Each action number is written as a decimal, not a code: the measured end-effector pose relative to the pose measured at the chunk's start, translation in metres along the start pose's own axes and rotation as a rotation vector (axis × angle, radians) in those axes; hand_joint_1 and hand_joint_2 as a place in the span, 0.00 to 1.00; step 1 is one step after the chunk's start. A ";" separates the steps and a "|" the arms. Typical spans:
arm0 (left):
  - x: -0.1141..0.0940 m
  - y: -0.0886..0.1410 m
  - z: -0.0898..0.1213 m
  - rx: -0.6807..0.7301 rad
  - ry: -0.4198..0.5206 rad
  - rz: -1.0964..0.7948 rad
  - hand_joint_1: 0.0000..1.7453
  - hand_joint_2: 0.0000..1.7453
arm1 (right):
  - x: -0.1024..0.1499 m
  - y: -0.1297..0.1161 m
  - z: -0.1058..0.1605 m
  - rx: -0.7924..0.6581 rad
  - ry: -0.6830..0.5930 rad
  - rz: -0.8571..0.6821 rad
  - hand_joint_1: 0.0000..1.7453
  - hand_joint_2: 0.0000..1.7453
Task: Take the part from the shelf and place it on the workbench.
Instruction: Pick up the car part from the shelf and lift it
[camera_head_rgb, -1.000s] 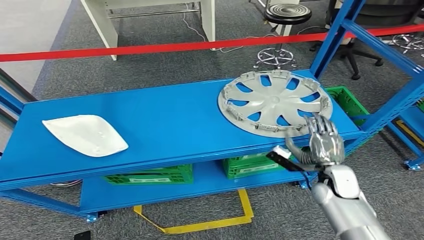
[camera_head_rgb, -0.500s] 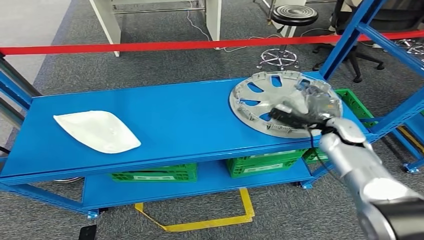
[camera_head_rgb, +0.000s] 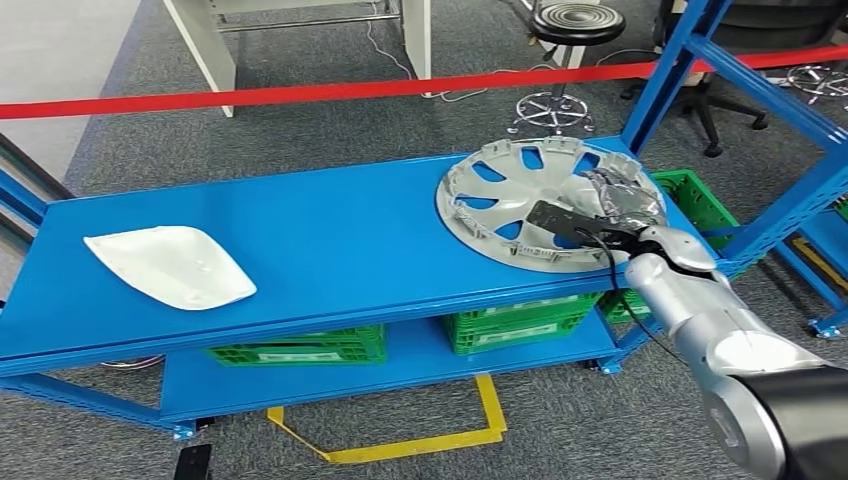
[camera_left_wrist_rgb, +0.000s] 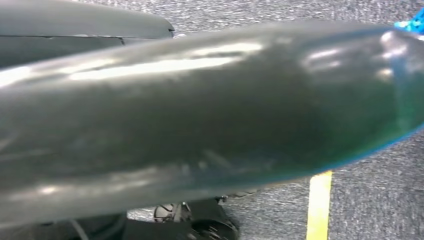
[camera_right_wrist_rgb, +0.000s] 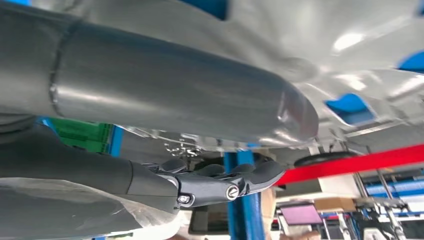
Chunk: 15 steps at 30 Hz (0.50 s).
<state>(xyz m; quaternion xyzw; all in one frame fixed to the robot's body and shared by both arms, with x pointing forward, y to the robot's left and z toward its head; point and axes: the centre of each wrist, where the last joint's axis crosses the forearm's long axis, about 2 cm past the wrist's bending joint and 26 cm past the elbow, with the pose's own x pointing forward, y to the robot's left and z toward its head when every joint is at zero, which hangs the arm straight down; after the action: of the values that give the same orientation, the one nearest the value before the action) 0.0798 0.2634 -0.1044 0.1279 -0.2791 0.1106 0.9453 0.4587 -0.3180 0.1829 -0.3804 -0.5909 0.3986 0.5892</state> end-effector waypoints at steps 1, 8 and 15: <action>0.001 0.000 0.000 -0.001 -0.002 0.000 0.00 0.00 | 0.003 0.001 0.000 -0.004 -0.003 -0.003 0.00 0.00; 0.004 -0.004 -0.001 -0.007 -0.008 0.003 0.00 0.00 | 0.009 0.005 0.000 -0.013 -0.013 -0.012 0.00 0.00; 0.004 -0.007 0.000 -0.017 -0.010 -0.006 0.00 0.00 | 0.022 0.010 0.000 -0.123 -0.079 -0.042 0.00 0.00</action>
<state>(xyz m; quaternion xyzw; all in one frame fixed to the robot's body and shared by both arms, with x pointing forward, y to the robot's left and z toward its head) 0.0852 0.2571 -0.1029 0.1212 -0.2846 0.1047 0.9452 0.4578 -0.2939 0.1819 -0.3876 -0.6449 0.3637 0.5491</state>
